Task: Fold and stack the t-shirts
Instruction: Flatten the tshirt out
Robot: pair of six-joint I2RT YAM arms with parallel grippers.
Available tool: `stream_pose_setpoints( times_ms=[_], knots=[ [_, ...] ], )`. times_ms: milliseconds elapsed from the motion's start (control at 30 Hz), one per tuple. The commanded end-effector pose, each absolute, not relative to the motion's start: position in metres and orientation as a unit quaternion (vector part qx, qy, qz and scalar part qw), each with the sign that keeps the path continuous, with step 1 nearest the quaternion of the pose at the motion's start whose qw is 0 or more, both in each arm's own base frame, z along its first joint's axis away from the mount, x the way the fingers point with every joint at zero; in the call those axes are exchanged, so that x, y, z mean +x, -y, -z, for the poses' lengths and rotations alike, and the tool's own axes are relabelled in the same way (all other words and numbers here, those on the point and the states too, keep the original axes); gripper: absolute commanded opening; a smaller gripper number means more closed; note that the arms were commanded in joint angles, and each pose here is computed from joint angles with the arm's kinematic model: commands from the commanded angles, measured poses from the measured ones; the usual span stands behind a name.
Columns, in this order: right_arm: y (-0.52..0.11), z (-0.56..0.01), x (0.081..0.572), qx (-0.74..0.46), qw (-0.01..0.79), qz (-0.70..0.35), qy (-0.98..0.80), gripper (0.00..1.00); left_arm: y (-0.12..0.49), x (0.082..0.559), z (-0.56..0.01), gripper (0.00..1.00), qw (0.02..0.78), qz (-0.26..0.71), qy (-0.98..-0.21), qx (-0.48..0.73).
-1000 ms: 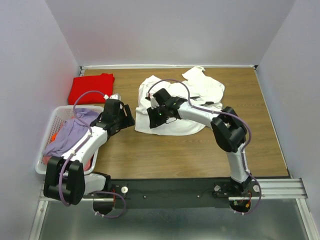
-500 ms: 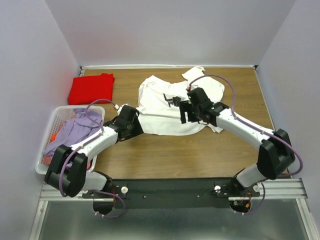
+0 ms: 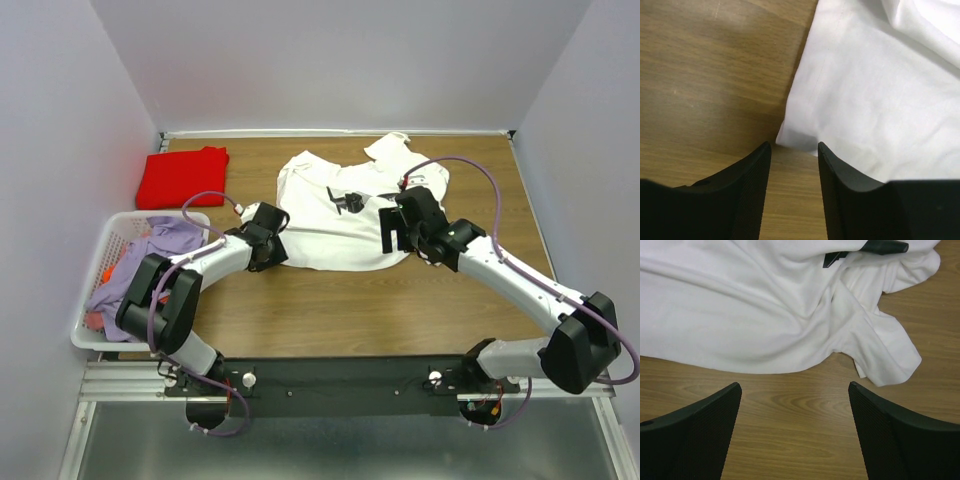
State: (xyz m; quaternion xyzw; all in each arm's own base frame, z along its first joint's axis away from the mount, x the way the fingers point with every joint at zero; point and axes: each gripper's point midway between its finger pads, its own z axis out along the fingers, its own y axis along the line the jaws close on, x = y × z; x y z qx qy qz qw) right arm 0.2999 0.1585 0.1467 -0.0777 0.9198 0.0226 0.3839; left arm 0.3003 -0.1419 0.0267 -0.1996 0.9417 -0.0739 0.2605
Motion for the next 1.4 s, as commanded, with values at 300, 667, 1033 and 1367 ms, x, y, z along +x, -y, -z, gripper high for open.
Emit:
stream_pose_setpoints(
  times_ms=[300,667,1033,1367],
  knots=[
    [-0.143,-0.143,0.296,-0.073,0.381,0.008,-0.922,0.94,0.127,0.317,-0.021,0.41,0.276,0.012,-0.940,-0.199],
    [-0.142,-0.138,0.295,-0.073,0.375,0.012,-0.924,0.93,0.126,0.322,-0.031,0.28,0.281,0.003,-0.941,-0.188],
    [-0.143,-0.137,0.295,-0.075,0.373,0.011,-0.925,0.93,0.123,0.323,-0.050,0.15,0.289,-0.001,-0.940,-0.179],
    [-0.145,-0.135,0.293,-0.078,0.370,0.005,-0.926,0.93,0.124,0.324,-0.069,0.15,0.302,0.007,-0.937,-0.178]
  ],
)
